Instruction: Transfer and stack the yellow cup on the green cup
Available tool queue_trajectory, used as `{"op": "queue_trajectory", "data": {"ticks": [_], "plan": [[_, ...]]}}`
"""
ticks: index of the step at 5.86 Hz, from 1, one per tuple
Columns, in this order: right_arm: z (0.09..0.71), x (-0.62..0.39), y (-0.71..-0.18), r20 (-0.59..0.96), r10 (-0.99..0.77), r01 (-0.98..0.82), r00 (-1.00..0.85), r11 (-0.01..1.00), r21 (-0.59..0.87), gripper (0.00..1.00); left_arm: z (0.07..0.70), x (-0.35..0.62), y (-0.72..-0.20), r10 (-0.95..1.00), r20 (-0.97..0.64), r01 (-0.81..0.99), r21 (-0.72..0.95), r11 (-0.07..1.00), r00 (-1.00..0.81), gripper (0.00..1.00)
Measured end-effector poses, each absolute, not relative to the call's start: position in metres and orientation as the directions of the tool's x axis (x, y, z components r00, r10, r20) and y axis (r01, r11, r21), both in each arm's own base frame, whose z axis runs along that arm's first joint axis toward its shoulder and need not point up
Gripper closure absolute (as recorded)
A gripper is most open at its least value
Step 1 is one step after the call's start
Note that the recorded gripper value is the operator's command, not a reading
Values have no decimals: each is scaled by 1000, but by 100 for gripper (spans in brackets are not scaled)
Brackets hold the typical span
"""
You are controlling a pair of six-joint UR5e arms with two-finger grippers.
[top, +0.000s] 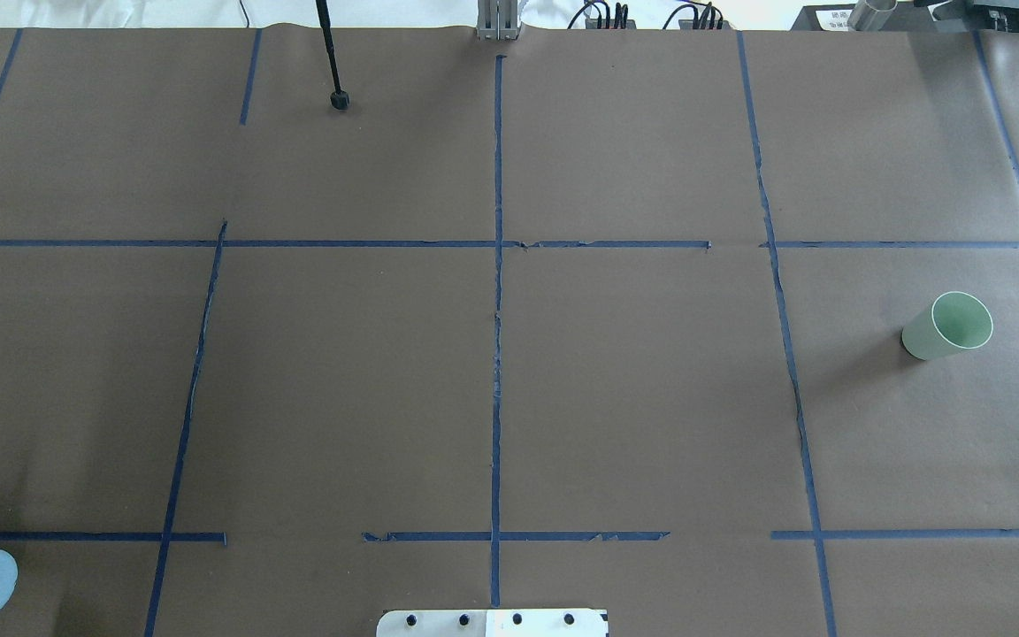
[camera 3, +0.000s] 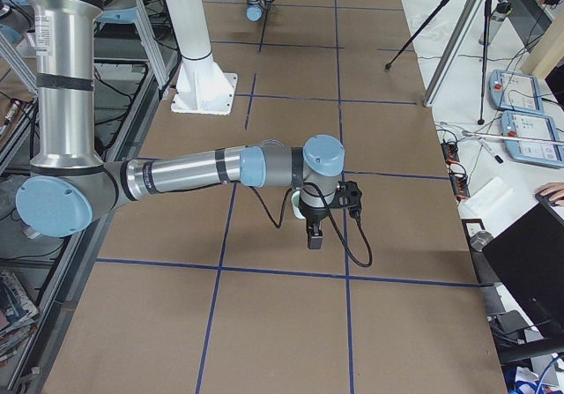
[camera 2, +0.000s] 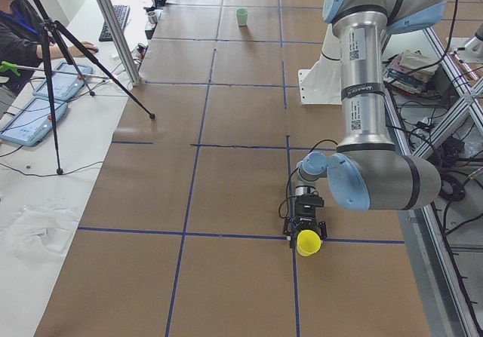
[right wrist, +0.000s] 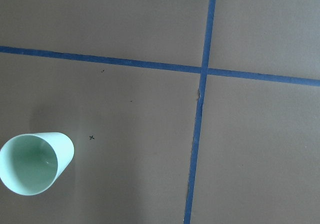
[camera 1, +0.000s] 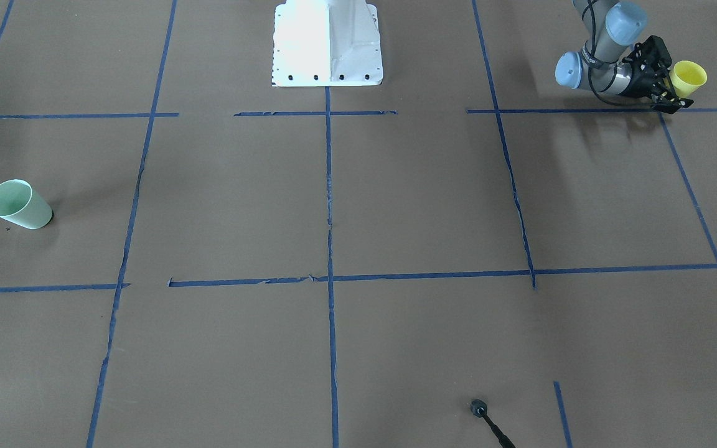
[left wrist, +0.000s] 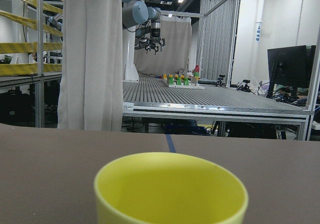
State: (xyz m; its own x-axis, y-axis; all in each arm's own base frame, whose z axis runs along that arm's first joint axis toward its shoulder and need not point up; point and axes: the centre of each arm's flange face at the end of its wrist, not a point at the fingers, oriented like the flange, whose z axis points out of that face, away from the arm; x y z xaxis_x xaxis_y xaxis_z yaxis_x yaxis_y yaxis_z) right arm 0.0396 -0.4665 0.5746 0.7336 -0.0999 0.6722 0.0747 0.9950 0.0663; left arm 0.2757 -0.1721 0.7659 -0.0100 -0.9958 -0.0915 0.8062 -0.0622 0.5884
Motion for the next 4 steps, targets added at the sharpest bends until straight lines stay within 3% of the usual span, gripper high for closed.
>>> {"op": "queue_trajectory", "data": {"ticks": [1,2,4], "plan": [[573,40,-467,672,-101,74,734,995,69,0,771,274,-172,-996,-94,801,595,-65,-10,28],[571,40,-467,671,-104,74,734,995,73,0,772,273,-172,-995,-99,800,595,-72,-15,34],[569,39,-466,673,-102,71,733,995,74,0,768,259,-172,-994,-105,800,594,-79,-20,34]]}}
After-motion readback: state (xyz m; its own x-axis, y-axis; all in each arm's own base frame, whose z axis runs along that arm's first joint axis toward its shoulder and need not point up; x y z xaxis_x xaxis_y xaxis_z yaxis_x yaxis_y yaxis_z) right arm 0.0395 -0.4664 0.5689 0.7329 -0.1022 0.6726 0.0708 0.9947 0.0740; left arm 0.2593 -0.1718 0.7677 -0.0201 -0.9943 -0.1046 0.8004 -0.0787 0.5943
